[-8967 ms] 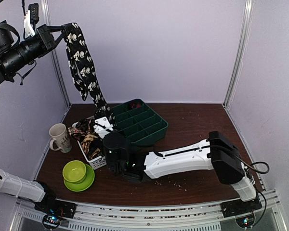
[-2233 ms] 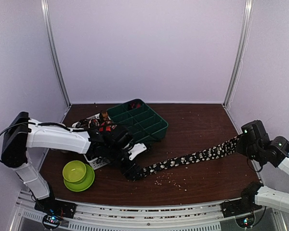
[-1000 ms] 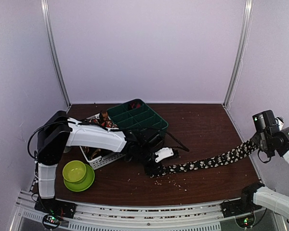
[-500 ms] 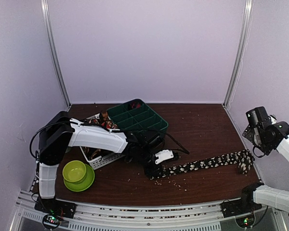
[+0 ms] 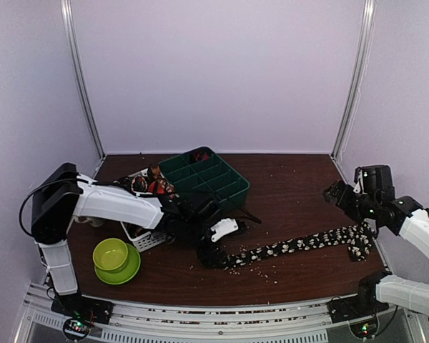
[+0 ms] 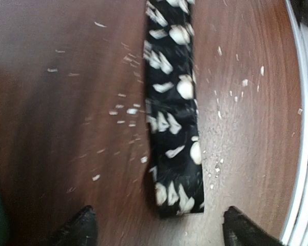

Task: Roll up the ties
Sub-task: Flatten out the tie at the center of the board, then adjust the tie at the center of the board.

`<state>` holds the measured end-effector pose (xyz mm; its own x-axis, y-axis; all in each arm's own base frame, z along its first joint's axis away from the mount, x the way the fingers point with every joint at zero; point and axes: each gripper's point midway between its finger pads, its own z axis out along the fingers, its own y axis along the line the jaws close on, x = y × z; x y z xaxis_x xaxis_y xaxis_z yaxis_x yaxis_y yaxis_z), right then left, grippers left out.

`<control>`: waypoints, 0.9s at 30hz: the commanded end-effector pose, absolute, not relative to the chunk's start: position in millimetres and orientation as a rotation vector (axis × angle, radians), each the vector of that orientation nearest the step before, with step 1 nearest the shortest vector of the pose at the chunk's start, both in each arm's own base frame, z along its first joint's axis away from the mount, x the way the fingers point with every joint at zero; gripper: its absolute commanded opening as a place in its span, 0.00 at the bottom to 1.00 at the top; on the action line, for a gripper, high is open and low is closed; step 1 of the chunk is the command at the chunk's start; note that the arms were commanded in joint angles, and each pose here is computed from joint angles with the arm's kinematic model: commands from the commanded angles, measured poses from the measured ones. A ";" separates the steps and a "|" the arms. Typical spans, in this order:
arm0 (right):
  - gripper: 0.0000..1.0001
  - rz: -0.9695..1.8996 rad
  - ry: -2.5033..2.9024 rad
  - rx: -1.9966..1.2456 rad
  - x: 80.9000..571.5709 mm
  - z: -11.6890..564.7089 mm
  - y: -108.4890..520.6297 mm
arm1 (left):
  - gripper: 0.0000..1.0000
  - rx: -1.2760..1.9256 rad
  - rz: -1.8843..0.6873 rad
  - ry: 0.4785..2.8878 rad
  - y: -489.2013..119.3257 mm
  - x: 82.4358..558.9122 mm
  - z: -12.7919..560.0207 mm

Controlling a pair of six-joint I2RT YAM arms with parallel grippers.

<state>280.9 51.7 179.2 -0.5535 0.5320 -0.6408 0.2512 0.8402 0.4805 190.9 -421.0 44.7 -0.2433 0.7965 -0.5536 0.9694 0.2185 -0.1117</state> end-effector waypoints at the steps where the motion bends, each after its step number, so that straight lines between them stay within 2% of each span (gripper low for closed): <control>1: 1.00 0.807 2.169 0.299 282.9 182.3 120.8 | 0.91 1.391 -0.633 1.911 -423.0 216.1 119.2; 6: 0.99 0.954 2.209 0.165 275.3 170.1 163.3 | 0.98 1.204 -0.664 1.798 -407.8 219.5 150.4; 9: 0.98 1.003 2.257 0.089 268.7 158.3 187.1 | 0.98 1.345 -0.697 1.899 -416.8 209.9 119.2; 12: 0.96 1.036 2.302 0.044 263.5 146.3 203.9 | 0.98 1.469 -0.834 1.881 -426.1 188.6 109.6; 17: 0.95 1.062 2.339 0.038 264.3 127.0 213.2 | 0.98 1.601 -0.718 1.894 -431.7 176.8 68.4; 23: 0.93 0.986 2.439 0.057 269.6 93.2 211.1 | 0.90 1.638 -0.706 1.924 -442.5 180.8 41.3; 27: 0.92 0.869 2.511 0.178 272.1 65.9 188.5 | 0.84 1.686 -0.651 1.940 -445.5 184.4 28.1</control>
<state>266.3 207.2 82.4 -0.8886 0.2231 -0.4008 -0.1060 0.7503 0.6525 175.2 -432.4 22.8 -0.1666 0.7595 -0.6287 0.9854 0.1513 -0.0784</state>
